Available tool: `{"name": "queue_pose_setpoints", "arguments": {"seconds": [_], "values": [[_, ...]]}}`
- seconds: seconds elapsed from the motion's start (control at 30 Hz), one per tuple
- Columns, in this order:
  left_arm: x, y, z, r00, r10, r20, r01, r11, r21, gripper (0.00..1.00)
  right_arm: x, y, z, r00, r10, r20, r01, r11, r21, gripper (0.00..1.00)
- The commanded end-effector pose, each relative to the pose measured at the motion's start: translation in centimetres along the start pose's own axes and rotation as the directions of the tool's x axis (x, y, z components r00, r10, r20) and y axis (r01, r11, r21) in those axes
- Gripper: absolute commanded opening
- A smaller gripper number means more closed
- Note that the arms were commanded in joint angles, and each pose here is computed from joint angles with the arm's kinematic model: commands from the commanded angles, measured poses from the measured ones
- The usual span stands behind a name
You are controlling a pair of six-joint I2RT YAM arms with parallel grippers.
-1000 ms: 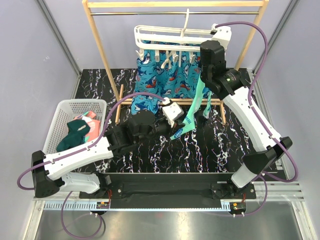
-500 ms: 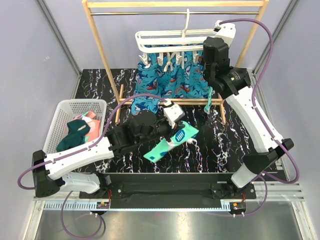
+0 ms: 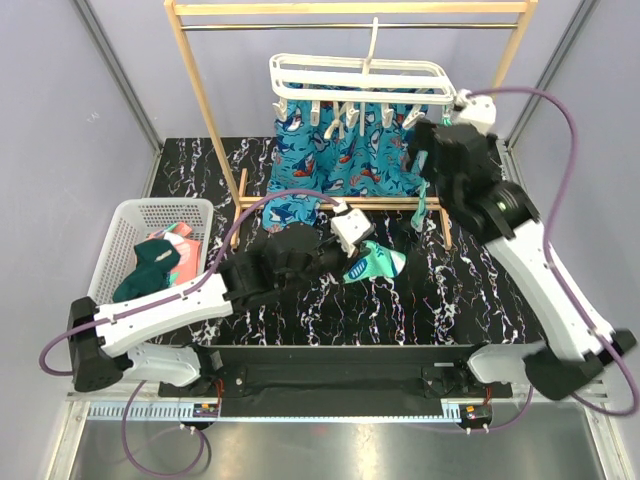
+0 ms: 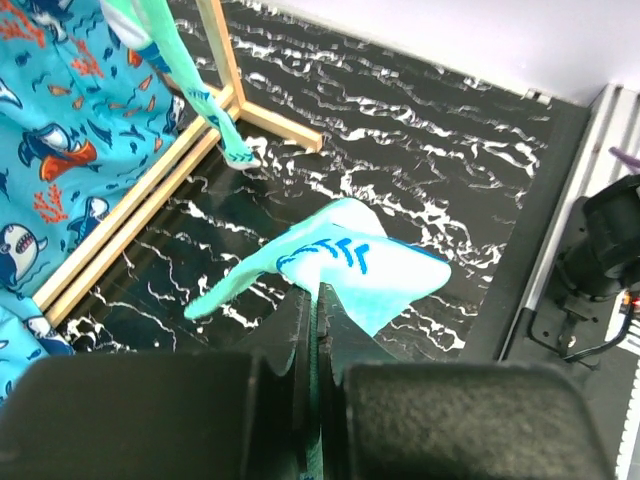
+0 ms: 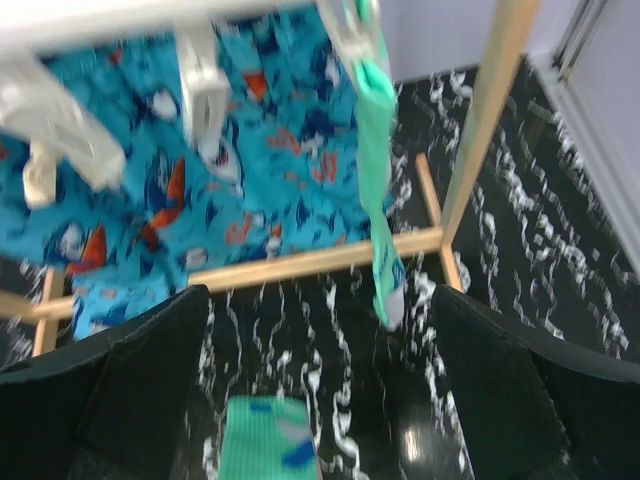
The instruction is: Remove the socks clipped to the hanger
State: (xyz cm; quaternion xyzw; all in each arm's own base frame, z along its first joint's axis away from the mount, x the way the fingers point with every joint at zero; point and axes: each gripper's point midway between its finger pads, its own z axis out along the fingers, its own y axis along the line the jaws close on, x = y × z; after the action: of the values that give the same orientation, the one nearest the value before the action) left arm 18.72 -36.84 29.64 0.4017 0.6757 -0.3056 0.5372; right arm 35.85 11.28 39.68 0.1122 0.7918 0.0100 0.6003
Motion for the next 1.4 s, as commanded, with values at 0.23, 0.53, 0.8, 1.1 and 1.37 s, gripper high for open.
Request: {"name": "queue_pose_setpoints", "arguments": {"seconds": [0.23, 0.53, 0.8, 1.1, 1.37], "values": [[1.7, 2.2, 2.5, 0.999, -0.018, -0.047, 0.011, 0.988, -0.157, 0.00, 8.0, -3.2, -7.2, 0.984, 0.144, -0.103, -0.163, 0.962, -0.218, 1.00], [6.3, 13.6, 1.1, 0.947, -0.306, -0.101, 0.199, 0.802, -0.563, 0.00, 9.5, -5.2, -8.9, 0.982, 0.183, -0.040, -0.187, 0.948, -0.259, 0.99], [2.0, 27.5, -15.3, 0.834, -0.411, 0.369, 0.517, 0.346, -0.783, 0.00, 9.9, -4.6, -9.9, 0.984, 0.173, -0.048, -0.179, 0.928, -0.327, 1.00], [3.3, 33.6, -32.1, 0.830, -0.227, 0.509, 0.493, -0.128, -0.861, 0.00, 10.1, -5.4, -10.2, 0.985, 0.168, -0.033, -0.170, 0.932, -0.319, 1.00], [16.7, 33.3, -31.6, 0.605, -0.458, 0.651, 0.573, -0.317, -0.756, 0.08, 10.1, -5.8, -10.7, 0.985, 0.169, -0.028, -0.168, 0.933, -0.318, 1.00]]}}
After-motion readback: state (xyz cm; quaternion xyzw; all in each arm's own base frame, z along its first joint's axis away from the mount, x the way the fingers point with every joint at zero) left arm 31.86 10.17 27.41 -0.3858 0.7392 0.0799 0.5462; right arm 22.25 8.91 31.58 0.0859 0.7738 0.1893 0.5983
